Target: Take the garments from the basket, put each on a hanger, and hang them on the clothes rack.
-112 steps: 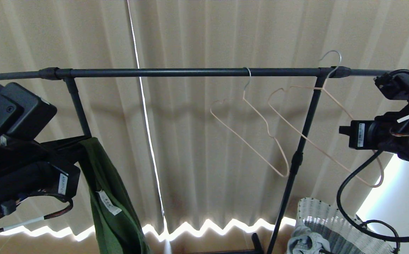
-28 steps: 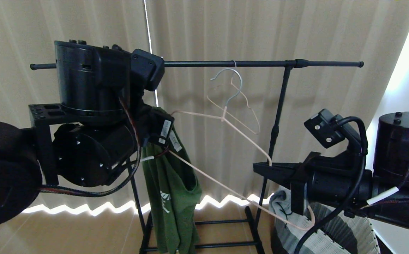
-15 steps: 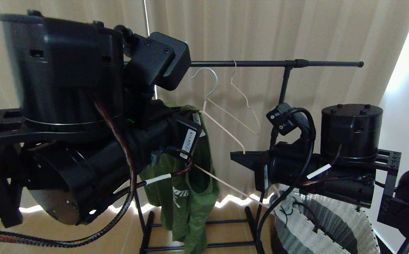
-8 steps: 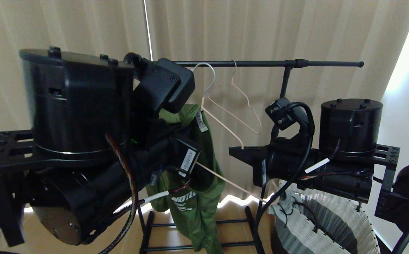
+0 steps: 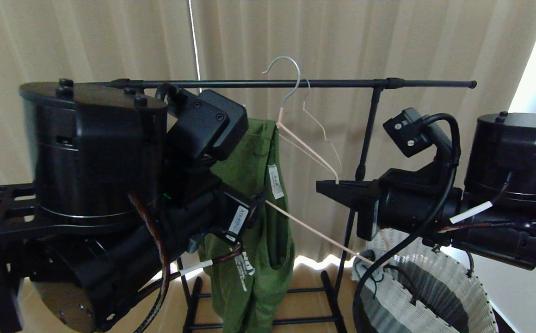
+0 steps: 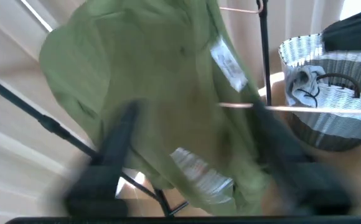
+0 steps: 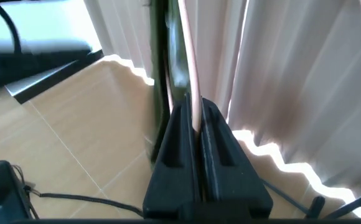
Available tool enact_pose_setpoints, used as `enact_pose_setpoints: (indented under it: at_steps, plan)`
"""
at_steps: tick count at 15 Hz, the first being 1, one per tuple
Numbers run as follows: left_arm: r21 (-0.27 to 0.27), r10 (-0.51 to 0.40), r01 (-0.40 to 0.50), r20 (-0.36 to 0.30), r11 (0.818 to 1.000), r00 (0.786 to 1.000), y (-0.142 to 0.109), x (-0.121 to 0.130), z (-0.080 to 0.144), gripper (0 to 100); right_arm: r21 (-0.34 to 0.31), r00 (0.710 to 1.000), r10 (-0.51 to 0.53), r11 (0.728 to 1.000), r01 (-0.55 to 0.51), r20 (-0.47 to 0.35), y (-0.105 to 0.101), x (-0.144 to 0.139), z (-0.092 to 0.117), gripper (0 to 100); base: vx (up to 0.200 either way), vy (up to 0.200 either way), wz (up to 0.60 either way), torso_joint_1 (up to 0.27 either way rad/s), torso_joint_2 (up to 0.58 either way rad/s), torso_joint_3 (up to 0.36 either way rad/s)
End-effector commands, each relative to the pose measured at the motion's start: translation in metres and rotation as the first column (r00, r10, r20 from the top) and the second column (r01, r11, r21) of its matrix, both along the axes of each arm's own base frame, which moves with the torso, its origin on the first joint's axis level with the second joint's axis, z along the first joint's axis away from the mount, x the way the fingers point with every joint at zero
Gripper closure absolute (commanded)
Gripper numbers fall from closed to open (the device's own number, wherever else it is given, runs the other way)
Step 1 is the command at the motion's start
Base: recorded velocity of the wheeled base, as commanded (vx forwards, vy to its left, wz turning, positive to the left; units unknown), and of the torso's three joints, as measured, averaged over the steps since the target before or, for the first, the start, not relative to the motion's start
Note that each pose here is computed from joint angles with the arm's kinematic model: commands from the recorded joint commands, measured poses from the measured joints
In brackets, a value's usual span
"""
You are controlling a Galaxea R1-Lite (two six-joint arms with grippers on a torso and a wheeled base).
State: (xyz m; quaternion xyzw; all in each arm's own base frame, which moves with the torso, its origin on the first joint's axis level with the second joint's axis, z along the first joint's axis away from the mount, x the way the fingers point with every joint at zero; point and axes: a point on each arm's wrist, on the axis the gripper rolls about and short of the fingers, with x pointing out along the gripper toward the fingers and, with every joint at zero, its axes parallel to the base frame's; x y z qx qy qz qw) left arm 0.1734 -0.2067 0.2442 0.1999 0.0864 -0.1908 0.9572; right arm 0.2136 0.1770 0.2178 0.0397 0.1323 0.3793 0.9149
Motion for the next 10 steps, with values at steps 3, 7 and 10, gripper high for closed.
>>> enact_pose_setpoints:
  at_steps: [3, 7, 10]
  plan:
    - [0.063, 0.045, -0.042, -0.04, 0.997, 0.998, 0.016, 0.003, -0.02, 0, 0.018, 1.0, -0.004, 1.0, 0.004, 0.027, -0.015, -0.017, 0.018, 100, 0.0, 0.0, 0.0, 0.0, 0.0, 0.0]
    - [0.079, 0.083, -0.08, -0.034, 0.994, 0.996, 0.028, 0.006, -0.021, 0, -0.023, 1.0, -0.025, 0.999, 0.025, -0.012, -0.034, -0.031, 0.025, 100, 0.0, 0.0, 0.0, 0.0, 0.0, 0.0]
    - [0.158, 0.08, -0.083, 0.023, 0.984, 0.996, 0.039, 0.009, -0.013, 0, -0.132, 0.999, -0.037, 0.991, 0.035, -0.014, -0.054, -0.043, 0.026, 100, 0.0, 0.0, 0.0, 0.0, 0.0, 0.0]
